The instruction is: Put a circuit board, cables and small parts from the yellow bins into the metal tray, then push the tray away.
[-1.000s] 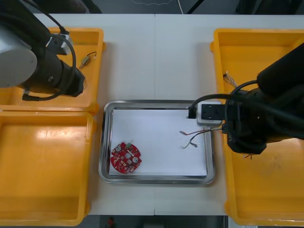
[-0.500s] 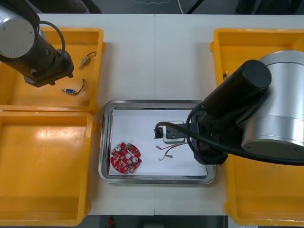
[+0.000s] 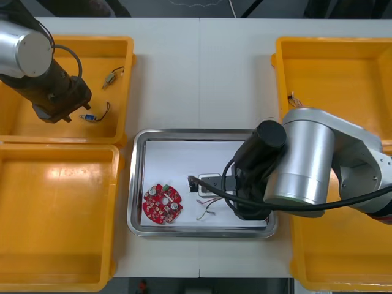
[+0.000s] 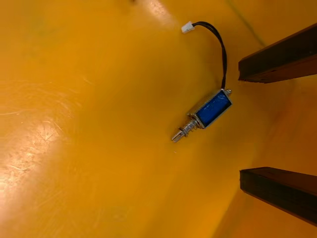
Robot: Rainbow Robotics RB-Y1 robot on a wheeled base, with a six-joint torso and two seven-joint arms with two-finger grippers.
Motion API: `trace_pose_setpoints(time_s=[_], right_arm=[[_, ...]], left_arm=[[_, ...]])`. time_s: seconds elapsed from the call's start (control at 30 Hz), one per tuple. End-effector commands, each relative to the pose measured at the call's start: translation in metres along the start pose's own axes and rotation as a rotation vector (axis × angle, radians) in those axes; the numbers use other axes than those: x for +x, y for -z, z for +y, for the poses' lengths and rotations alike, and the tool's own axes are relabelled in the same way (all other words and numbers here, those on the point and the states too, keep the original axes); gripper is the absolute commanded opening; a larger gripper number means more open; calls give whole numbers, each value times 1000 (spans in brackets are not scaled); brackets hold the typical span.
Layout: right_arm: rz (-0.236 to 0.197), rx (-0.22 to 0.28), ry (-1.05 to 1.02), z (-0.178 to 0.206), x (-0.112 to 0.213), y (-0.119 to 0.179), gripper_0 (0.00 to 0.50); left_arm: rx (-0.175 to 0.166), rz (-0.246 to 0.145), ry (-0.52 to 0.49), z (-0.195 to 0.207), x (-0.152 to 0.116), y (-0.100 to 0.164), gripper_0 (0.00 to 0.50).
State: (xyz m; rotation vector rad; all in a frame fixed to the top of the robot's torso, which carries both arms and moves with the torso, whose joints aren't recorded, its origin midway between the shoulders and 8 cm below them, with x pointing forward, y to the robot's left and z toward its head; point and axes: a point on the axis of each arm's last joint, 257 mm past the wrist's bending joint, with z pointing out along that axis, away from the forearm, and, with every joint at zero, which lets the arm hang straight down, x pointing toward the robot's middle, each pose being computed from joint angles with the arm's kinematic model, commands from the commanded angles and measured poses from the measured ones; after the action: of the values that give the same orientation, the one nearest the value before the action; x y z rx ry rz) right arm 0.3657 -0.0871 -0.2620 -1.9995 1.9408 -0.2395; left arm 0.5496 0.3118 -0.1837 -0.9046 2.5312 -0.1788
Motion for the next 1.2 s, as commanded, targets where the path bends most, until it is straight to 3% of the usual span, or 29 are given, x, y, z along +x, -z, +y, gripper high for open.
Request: trace_pose_setpoints(time_s=[0.03, 0.17, 0.27, 0.5, 0.57, 0.6, 0.63, 0.9, 0.93, 0.97, 1.0, 1.03, 1.2], right_arm=[[-24, 13, 96, 4, -19, -14, 0], [-37, 18, 98, 4, -25, -27, 0], [-44, 15, 88, 4, -27, -35, 0], [-36, 12, 80, 4, -25, -38, 0], [-29, 18, 77, 2, -22, -38, 260], [-30, 21, 78, 1, -23, -38, 418], [-31, 21, 77, 1, -24, -38, 500], [-56, 58, 75, -10, -33, -23, 500], [-60, 62, 73, -13, -34, -18, 500], [-60, 67, 68, -16, -34, -13, 500], [-59, 68, 63, -18, -34, -10, 500], [-59, 68, 55, -20, -36, -4, 500], [-55, 86, 36, -34, -43, 27, 500]], left_arm=[[58, -55, 56, -37, -14, 7, 500], [53, -76, 52, -40, -12, -4, 500], [60, -75, 63, -43, -11, -13, 500], [38, -77, 54, -37, -6, -30, 500], [37, -70, 56, -37, -4, -31, 500], [37, -67, 58, -37, -3, -32, 500], [38, -62, 61, -37, -1, -33, 500], [12, -69, 33, -35, 6, -43, 500], [9, -67, 30, -35, 8, -45, 400], [7, -65, 27, -34, 10, -47, 264], [5, -66, 23, -34, 11, -48, 189], [7, -65, 22, -35, 12, -48, 4], [23, -61, 19, -39, 11, -43, 0]])
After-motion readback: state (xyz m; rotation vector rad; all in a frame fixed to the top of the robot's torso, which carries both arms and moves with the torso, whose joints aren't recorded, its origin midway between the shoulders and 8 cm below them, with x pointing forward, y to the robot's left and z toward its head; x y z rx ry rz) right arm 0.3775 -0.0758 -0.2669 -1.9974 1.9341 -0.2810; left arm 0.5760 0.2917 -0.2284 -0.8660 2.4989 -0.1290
